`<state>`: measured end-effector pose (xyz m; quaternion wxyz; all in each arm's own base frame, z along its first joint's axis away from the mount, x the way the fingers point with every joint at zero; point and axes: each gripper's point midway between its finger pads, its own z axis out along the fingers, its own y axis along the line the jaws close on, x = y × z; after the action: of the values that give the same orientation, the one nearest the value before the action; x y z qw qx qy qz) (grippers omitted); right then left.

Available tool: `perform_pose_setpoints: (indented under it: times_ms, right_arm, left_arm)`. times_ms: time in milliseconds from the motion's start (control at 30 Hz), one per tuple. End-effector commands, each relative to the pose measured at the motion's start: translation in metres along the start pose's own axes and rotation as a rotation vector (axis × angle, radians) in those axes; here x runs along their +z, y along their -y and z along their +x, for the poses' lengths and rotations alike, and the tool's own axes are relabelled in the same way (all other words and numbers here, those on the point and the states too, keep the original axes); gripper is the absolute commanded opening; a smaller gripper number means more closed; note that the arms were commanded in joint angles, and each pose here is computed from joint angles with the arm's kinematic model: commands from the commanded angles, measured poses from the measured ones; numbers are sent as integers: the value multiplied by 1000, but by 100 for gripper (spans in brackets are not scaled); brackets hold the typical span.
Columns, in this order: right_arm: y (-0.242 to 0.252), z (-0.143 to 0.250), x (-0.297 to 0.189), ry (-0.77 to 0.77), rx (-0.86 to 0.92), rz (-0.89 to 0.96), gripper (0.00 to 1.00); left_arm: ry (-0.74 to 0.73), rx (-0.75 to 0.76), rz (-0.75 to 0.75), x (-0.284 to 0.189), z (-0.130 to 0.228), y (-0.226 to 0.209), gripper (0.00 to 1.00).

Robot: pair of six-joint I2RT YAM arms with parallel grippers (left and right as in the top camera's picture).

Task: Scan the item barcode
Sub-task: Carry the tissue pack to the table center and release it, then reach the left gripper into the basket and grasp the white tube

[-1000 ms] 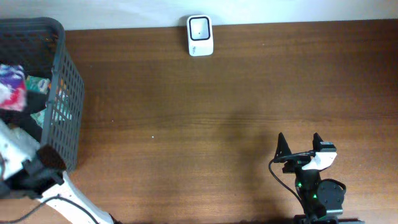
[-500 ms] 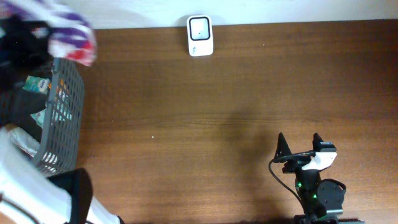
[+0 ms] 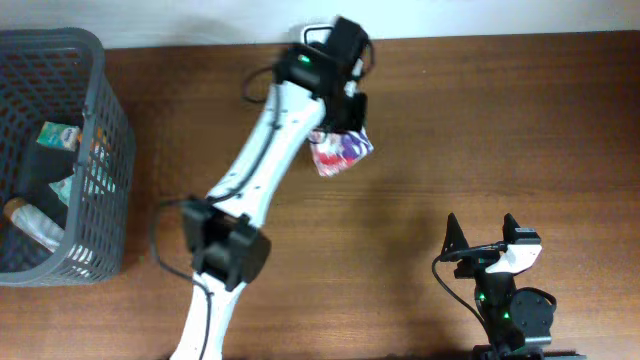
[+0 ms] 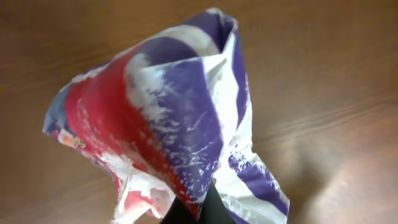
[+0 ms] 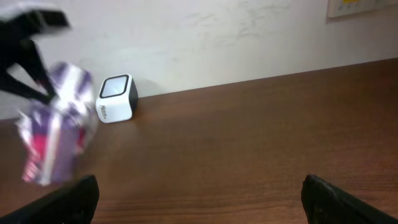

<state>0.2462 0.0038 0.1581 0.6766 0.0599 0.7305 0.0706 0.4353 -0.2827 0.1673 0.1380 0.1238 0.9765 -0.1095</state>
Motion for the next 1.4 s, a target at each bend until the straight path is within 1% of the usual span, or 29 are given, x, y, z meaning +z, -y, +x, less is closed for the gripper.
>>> perform_pose_setpoints:
  times_ms: [0, 33, 100, 133, 167, 200, 267, 333, 400, 433, 467, 567, 633, 733, 767, 833, 867, 933, 967, 1000, 1033, 1067, 1100, 1133, 1167, 1233, 1267, 1333, 1367]
  right_arm:
    - [4, 2, 0, -2, 4, 16, 99]
    - [4, 2, 0, -2, 4, 16, 99]
    - [4, 2, 0, -2, 4, 16, 99]
    - [4, 2, 0, -2, 4, 16, 99]
    - [4, 2, 0, -2, 4, 16, 99]
    - [4, 2, 0, -2, 4, 16, 99]
    - [4, 2, 0, -2, 4, 16, 99]
    - [4, 2, 0, -2, 4, 16, 99]
    - [4, 2, 0, -2, 4, 16, 99]
    - [4, 2, 0, -2, 4, 16, 99]
    - [4, 2, 0, -2, 4, 16, 99]
    - [4, 2, 0, -2, 4, 16, 99]
    - [4, 2, 0, -2, 4, 16, 99]
    - [4, 2, 0, -2, 4, 16, 98]
    - [4, 2, 0, -2, 4, 16, 99]
    - [4, 2, 0, -2, 4, 16, 99]
    - [4, 2, 0, -2, 4, 16, 99]
    - [4, 2, 0, -2, 4, 16, 99]
    - [4, 2, 0, -2, 4, 16, 99]
    - [4, 2, 0, -2, 4, 16, 99]
    - [4, 2, 0, -2, 4, 16, 98]
    - [4, 2, 0, -2, 4, 16, 99]
    - [4, 2, 0, -2, 4, 16, 99]
    - [4, 2, 0, -2, 4, 16, 99]
    - [4, 2, 0, -2, 4, 16, 98]
    - [4, 2, 0, -2, 4, 16, 99]
    - [4, 2, 0, -2, 4, 16, 99]
    - [4, 2, 0, -2, 4, 16, 99]
    - [4, 2, 0, -2, 4, 16, 99]
  left_arm:
    - [-44, 59, -23, 48, 9, 14, 13]
    - [-56, 63, -26, 55, 11, 15, 29]
    - [-80, 66, -32, 64, 17, 15, 33]
    - [-83, 66, -33, 65, 17, 15, 41]
    - [-76, 67, -30, 62, 15, 16, 54]
    - [-70, 65, -29, 60, 14, 15, 62]
    - [-62, 64, -27, 52, 11, 16, 66]
    - [-29, 53, -21, 26, 2, 13, 71]
    - [19, 69, -12, -4, -8, 9, 82]
    - [56, 85, -6, -24, -15, 7, 93]
    - [102, 79, -2, -45, -23, 3, 96]
    - [240, 33, 4, -105, -41, -20, 99]
    - [356, -37, -11, -157, -49, -57, 99]
    - [451, -126, -52, -204, -49, -106, 97]
    - [485, -168, -82, -221, -47, -129, 96]
    - [550, -272, -142, -257, -38, -178, 92]
    - [607, -375, -177, -285, -26, -212, 92]
    - [684, -464, -235, -322, -9, -250, 94]
    - [736, -530, -291, -348, 7, -280, 95]
    - [751, -578, -334, -360, 20, -300, 96]
    - [742, -662, -404, -368, 41, -329, 96]
    - [736, -724, -459, -374, 56, -351, 99]
    - [688, -811, -519, -371, 77, -384, 99]
    - [640, -866, -547, -364, 90, -402, 99]
    - [590, -927, -573, -354, 103, -418, 99]
    - [440, -1009, -607, -325, 128, -444, 99]
    - [381, -1044, -621, -313, 139, -452, 99]
    - [209, -1181, -664, -277, 176, -473, 99]
    - [150, -1217, -664, -262, 188, -478, 99]
